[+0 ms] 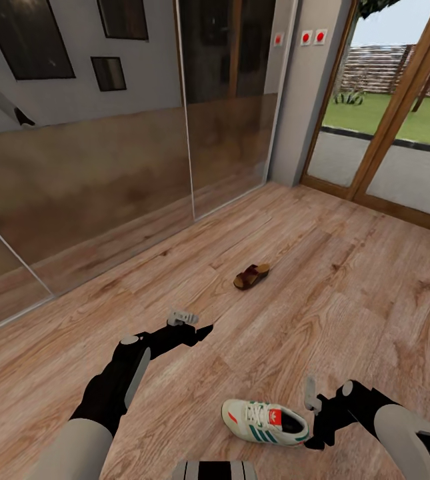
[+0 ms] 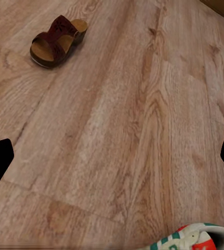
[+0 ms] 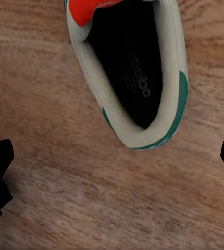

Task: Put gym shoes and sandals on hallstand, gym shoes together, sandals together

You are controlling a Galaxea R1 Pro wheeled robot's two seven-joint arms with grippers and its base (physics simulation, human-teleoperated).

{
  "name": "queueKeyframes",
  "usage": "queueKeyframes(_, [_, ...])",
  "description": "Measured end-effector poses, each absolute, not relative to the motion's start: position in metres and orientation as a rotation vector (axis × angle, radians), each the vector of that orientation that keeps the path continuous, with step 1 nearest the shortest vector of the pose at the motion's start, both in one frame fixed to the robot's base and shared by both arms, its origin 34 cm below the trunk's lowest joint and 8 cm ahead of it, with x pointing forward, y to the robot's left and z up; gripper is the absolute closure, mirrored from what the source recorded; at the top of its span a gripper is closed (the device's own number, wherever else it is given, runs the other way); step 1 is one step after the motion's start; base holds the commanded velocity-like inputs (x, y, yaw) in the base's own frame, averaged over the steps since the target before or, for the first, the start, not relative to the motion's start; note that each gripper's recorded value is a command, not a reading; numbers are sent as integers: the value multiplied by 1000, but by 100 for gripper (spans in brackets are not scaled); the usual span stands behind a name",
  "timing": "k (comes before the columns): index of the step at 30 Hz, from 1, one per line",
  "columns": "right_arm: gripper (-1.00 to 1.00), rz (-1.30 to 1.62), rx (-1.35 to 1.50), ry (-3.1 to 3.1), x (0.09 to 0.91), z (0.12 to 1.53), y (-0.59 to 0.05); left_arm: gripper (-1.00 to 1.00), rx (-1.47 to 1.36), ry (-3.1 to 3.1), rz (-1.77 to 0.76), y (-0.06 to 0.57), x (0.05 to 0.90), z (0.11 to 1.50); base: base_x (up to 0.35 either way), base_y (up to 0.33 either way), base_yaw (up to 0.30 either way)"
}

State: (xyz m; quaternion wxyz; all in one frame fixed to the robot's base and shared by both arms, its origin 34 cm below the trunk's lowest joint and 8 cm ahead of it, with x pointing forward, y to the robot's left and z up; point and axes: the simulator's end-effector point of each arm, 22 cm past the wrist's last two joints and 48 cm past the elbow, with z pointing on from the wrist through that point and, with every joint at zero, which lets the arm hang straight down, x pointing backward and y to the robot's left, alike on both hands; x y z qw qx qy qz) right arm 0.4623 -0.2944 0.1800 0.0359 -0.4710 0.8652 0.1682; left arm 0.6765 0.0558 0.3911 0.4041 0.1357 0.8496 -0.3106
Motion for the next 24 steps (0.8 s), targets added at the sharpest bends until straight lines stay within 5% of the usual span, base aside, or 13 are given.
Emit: queueKeyframes(24, [-100,238,-1382,2615,503,173,-318,-100,342,2147,-786,56,676,390,0,0,0])
